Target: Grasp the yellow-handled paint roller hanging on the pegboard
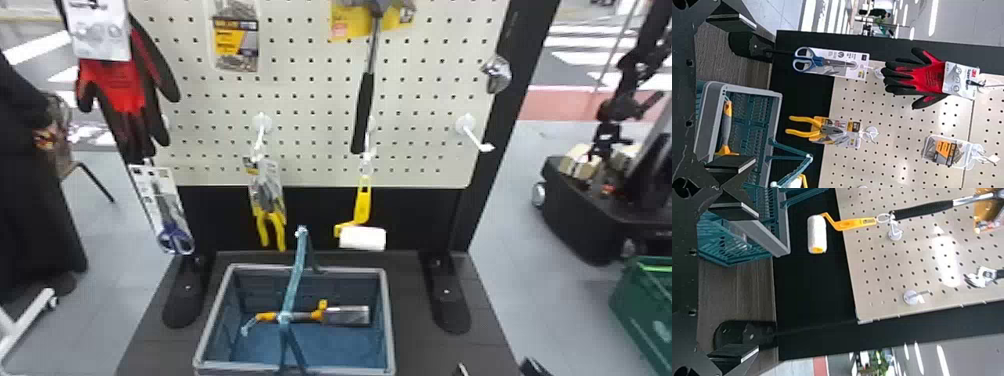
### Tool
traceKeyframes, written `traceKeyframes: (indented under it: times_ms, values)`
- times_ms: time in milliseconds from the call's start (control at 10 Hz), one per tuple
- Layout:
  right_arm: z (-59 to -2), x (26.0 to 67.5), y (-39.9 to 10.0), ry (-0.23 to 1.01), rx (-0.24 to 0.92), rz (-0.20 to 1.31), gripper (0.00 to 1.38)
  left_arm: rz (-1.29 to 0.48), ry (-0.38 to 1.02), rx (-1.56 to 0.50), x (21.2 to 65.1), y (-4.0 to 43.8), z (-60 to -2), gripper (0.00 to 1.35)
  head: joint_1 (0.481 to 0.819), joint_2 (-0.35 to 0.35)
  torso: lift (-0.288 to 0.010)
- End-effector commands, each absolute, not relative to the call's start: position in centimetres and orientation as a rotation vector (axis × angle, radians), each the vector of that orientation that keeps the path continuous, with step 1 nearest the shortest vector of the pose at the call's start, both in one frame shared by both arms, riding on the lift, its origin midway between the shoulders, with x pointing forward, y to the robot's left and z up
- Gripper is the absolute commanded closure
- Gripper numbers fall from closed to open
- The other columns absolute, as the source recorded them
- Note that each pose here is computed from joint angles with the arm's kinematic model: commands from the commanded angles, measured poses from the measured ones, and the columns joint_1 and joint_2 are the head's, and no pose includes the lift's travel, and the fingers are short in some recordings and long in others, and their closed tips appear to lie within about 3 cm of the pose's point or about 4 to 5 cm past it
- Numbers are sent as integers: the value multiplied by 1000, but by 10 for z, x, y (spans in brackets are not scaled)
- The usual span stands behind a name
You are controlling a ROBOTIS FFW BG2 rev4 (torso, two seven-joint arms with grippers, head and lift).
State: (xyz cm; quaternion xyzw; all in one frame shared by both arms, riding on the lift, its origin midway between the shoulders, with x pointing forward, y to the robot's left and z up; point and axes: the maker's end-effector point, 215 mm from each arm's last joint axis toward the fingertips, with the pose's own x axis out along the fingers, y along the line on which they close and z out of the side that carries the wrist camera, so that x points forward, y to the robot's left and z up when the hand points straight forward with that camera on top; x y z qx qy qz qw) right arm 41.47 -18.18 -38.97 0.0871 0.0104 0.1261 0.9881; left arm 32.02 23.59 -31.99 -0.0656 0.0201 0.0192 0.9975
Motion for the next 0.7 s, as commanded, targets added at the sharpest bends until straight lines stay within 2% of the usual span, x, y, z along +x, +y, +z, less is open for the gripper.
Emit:
traceKeyframes:
  times_ms: [0, 600]
  values:
    - [-387, 456, -179, 16, 155, 304, 111, 35, 41, -133, 321, 235, -321, 121, 549, 0, -100]
    - [-336, 578, -148, -48, 60, 530, 108, 5, 32, -152, 335, 222, -327, 121, 549, 0, -100]
